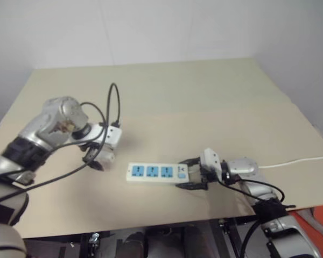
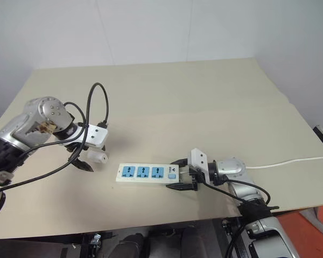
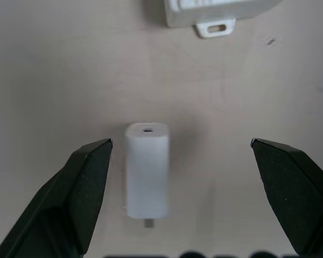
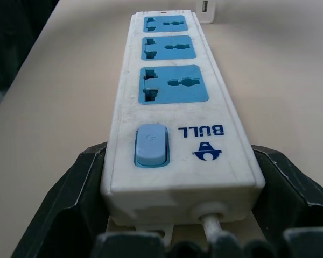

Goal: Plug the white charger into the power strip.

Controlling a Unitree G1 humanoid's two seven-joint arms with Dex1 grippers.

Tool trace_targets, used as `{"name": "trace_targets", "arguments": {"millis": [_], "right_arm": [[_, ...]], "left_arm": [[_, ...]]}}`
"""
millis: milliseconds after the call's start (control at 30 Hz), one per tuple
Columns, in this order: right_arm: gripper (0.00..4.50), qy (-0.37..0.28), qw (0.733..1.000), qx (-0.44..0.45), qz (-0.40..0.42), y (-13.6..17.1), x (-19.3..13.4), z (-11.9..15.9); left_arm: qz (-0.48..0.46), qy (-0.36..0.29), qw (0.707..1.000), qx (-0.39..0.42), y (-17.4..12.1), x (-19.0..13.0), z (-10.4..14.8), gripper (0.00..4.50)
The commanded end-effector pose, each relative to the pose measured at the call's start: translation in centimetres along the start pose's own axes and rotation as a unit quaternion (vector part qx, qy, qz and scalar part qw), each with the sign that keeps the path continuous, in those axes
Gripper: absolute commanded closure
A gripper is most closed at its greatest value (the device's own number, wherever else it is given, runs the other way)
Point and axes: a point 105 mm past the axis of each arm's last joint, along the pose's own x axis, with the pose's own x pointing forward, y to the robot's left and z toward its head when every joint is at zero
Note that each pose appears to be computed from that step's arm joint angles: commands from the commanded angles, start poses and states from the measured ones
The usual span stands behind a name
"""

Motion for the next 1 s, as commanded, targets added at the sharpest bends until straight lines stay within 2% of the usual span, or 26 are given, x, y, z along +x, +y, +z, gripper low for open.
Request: {"name": "trace_targets", "arguments": {"millis": [33,167,467,700,933,1000], "right_arm": [[1.08,0.038,0.999,0.027,-0.007,0.7,-0.1,-2.0],[1.08,0.04,0.999,0.03,-0.014,0.9,-0.1,-2.0],[1.08,0.041,0.998,0.029,-0.033,0.8,-0.2,-1.9],[1.08,0.04,0.998,0.033,-0.038,0.8,-0.1,-1.9],[1.08,0.04,0.998,0.034,-0.04,0.9,0.0,-2.0],[1.08,0.041,0.998,0.034,-0.041,0.9,0.0,-2.0]], "left_arm": [[0.008,0.016,1.0,0.01,1.1,-0.1,0.3,0.0],[-0.003,0.043,0.999,0.029,1.5,0.4,0.3,0.0],[-0.02,0.034,0.998,0.051,1.9,1.4,1.6,0.0],[-0.028,0.064,0.995,0.074,1.6,2.1,1.0,0.0],[-0.032,0.059,0.995,0.079,1.5,2.5,1.4,0.0],[-0.034,0.059,0.995,0.079,1.5,2.6,1.4,0.38]]}}
